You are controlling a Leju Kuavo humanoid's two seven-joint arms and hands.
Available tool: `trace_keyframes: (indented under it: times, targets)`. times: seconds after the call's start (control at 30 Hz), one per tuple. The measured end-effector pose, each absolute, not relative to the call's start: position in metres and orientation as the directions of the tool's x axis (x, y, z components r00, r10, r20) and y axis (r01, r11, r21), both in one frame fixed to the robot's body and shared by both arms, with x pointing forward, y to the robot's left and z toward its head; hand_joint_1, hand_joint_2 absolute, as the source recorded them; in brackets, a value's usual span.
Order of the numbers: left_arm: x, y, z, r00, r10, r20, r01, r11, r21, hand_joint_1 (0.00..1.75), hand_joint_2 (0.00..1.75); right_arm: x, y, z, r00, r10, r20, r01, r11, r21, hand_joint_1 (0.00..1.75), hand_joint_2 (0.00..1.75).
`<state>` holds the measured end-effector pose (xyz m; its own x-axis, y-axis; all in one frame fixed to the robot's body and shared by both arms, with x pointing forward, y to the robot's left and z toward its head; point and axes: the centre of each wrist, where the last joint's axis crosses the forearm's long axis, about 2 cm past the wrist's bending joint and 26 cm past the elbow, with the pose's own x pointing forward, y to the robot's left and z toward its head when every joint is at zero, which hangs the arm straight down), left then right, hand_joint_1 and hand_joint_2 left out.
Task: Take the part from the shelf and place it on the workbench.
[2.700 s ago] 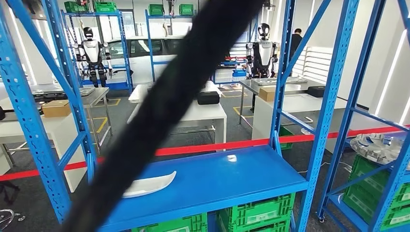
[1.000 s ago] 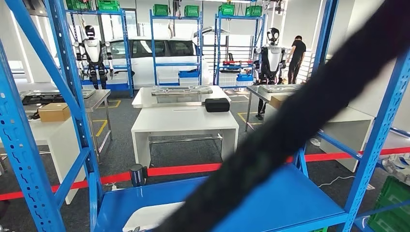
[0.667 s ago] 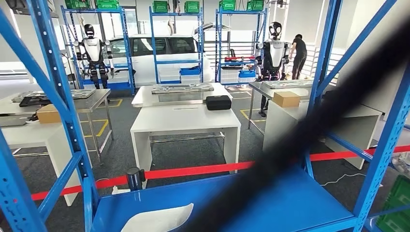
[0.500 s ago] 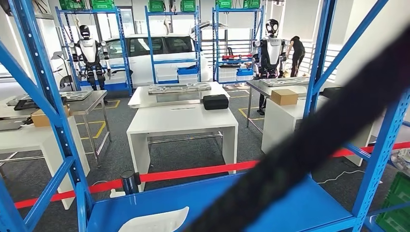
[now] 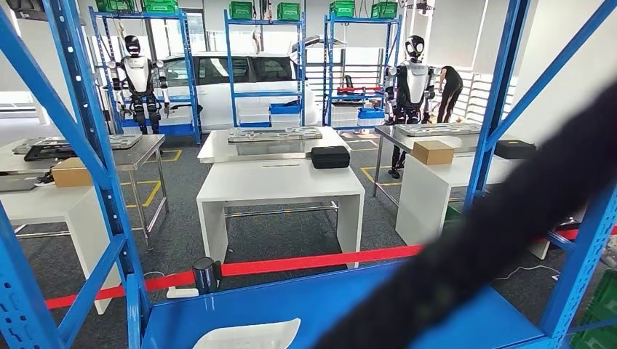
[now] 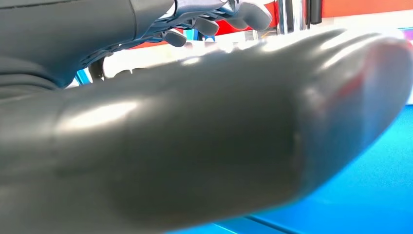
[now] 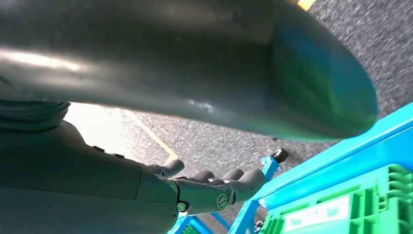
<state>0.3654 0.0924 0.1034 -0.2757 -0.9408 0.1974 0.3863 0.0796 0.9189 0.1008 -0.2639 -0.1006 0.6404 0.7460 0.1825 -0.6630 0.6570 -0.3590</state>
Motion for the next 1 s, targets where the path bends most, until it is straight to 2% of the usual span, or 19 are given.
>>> trace_keyframes:
  times: [0.37, 1.0]
  targets:
    - [0.367, 0.092, 0.106, -0.293, -0.941, 0.172, 0.372, 0.054, 0.927, 0.0, 0.0, 0.099, -0.265, -0.101, 0.644, 0.744, 0.179, -0.661, 0.658, -0.361, 0.0, 0.0]
    - [0.388, 0.092, 0.132, -0.304, -0.943, 0.135, 0.286, 0.045, 0.957, 0.0, 0.0, 0.101, -0.264, -0.101, 0.633, 0.754, 0.175, -0.671, 0.648, -0.36, 0.0, 0.0]
